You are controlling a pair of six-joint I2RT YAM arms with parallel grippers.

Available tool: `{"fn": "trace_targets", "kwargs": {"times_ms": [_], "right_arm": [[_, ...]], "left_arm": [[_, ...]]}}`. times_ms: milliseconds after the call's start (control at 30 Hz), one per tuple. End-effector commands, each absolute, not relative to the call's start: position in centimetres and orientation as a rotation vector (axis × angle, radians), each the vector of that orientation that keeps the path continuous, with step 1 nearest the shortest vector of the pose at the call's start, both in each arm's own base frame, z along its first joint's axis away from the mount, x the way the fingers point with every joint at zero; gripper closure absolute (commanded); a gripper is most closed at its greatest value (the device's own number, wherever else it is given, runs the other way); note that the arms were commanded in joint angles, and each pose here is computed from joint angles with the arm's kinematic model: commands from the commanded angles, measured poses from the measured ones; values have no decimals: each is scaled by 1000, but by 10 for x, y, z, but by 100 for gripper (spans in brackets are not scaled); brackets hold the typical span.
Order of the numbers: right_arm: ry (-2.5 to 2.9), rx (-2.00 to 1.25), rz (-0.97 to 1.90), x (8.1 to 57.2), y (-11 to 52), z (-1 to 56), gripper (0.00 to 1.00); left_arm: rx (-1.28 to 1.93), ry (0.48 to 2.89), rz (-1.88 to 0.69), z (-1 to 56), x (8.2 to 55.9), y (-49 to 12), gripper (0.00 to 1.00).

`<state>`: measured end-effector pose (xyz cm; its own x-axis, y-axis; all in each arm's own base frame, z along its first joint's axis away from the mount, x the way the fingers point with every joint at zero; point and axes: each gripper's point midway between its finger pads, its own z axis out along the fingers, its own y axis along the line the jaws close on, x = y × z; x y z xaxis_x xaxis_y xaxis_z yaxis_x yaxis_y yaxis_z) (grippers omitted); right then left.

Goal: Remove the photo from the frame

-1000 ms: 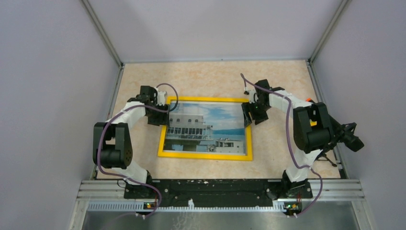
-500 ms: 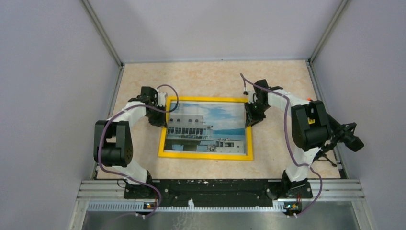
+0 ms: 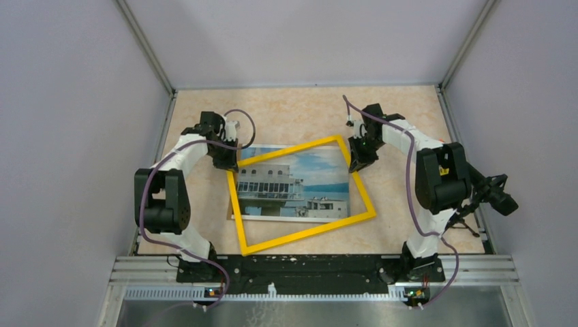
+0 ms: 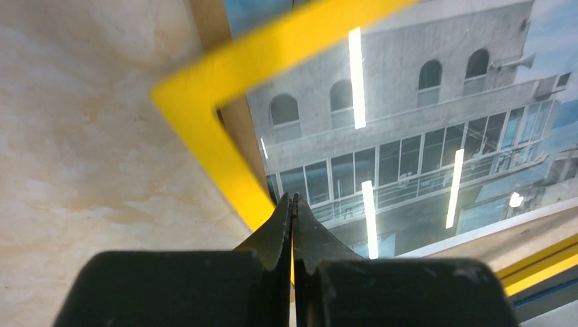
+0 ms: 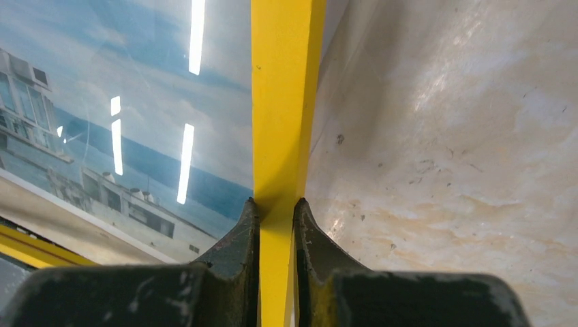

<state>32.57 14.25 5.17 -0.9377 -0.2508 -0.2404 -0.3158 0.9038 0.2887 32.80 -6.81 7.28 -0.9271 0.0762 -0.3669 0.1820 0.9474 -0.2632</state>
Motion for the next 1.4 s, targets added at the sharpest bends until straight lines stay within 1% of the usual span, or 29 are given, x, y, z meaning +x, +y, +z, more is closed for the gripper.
{"fn": "trace_targets", "kwargs": {"times_ms": [0,67,100,167,200,267,467,567,600,767,833,933,1067,1267,1367], "right_arm": [[2872,-399,572,333,152,56,100],[2884,-389,560,331,150,53,100],[2891,-376,545,329,148,50,100],[2903,-345,516,327,143,45,100],[2908,-317,505,327,141,43,100],[2908,-272,478,330,137,40,100],[2914,-221,470,335,138,36,100],[2923,-216,497,332,141,35,100],[2923,-216,505,332,142,35,100],[2913,-239,581,328,149,41,100],[2911,-245,594,327,150,41,100],[2911,-254,590,327,150,42,100],[2896,-270,646,326,156,53,100],[2862,-277,630,338,157,63,100],[2851,-274,614,345,156,64,100]], "left_arm": [[194,2755,-402,73,336,-66,99],[203,2752,-375,74,333,-63,72],[197,2740,-338,76,332,-58,62],[196,2705,-295,81,328,-53,52],[198,2688,-286,83,327,-53,42],[187,2687,-282,79,319,-51,38],[64,2787,-285,49,306,-51,40],[68,2794,-326,41,307,-57,47],[71,2795,-338,40,308,-58,50],[99,2797,-382,44,317,-65,79],[112,2794,-384,48,319,-65,86],[124,2808,-387,53,320,-65,99],[132,2812,-384,63,325,-65,100],[134,2788,-373,79,349,-65,100],[135,2780,-369,78,359,-66,100]]}}
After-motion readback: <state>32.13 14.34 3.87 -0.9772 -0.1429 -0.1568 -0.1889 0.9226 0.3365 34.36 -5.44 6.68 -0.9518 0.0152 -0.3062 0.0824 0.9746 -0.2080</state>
